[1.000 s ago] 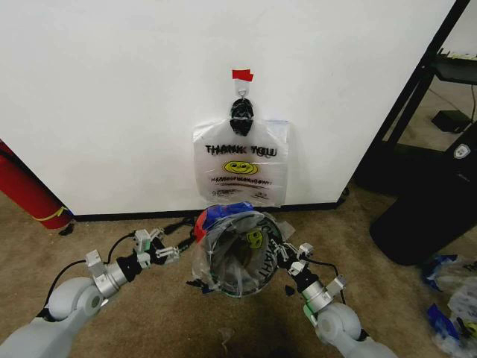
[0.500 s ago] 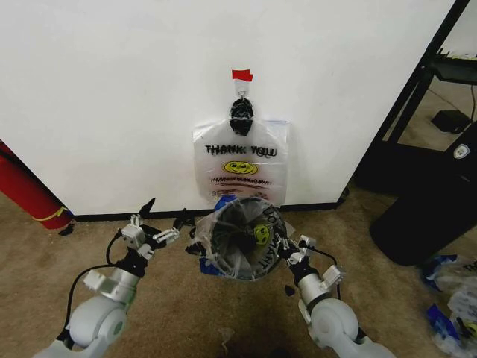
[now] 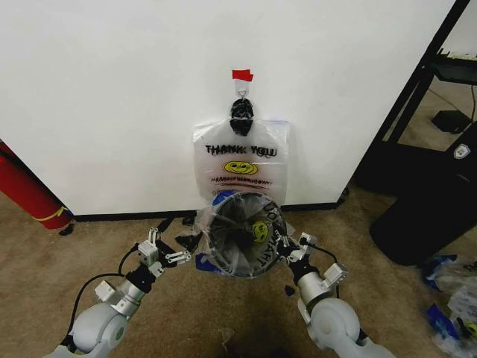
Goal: Pick up the garbage bag from the wall and place it over the trash bin.
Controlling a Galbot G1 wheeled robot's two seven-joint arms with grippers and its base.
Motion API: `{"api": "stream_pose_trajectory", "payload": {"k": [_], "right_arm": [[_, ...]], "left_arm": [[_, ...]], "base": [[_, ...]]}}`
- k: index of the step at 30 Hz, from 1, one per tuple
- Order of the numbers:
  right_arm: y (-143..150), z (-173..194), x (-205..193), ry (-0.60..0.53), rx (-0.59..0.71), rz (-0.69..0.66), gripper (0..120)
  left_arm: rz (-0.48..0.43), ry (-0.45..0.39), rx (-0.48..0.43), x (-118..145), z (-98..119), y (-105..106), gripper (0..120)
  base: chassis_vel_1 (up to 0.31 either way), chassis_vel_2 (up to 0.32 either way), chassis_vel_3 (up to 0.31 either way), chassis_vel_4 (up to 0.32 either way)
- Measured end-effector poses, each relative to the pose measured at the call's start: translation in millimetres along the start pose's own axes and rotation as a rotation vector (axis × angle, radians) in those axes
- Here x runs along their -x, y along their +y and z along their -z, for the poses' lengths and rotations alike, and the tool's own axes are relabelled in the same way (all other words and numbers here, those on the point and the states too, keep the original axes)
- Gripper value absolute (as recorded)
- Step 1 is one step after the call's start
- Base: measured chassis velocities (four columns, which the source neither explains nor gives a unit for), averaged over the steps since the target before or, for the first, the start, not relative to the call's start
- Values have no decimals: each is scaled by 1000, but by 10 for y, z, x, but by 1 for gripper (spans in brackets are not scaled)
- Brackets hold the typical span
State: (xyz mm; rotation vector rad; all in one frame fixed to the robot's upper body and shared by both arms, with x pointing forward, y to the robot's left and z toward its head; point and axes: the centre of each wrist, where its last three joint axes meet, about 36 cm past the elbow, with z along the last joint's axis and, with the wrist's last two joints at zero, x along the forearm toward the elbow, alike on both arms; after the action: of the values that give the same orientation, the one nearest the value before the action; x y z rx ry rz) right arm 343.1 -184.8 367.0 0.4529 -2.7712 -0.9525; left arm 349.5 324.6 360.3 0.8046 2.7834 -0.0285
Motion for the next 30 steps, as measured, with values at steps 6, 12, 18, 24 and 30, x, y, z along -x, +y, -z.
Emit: {"api": "stream_pose_trajectory", "payload": {"k": [6, 12, 18, 24, 30], "right_arm": [[48, -8, 1, -2, 12, 8, 0], [127, -6, -15, 6, 36, 7, 0], [144, -31, -54, 10, 36, 3, 0], [112, -4, -46, -3, 26, -5, 0], [94, -10, -23, -4, 21, -7, 0]], "left_arm": [[-2, -2, 3, 9, 12, -35, 100], [41, -20, 28, 68, 37, -168, 100], [187, 2, 84, 109, 62, -240, 100], [317, -16, 97, 165, 242, -335, 100], [292, -88, 82, 243, 424, -462, 100]], "base": [[0, 0, 0, 0], [0, 0, 0, 0], [0, 0, 0, 0], [0, 0, 0, 0], [0, 0, 0, 0]]}}
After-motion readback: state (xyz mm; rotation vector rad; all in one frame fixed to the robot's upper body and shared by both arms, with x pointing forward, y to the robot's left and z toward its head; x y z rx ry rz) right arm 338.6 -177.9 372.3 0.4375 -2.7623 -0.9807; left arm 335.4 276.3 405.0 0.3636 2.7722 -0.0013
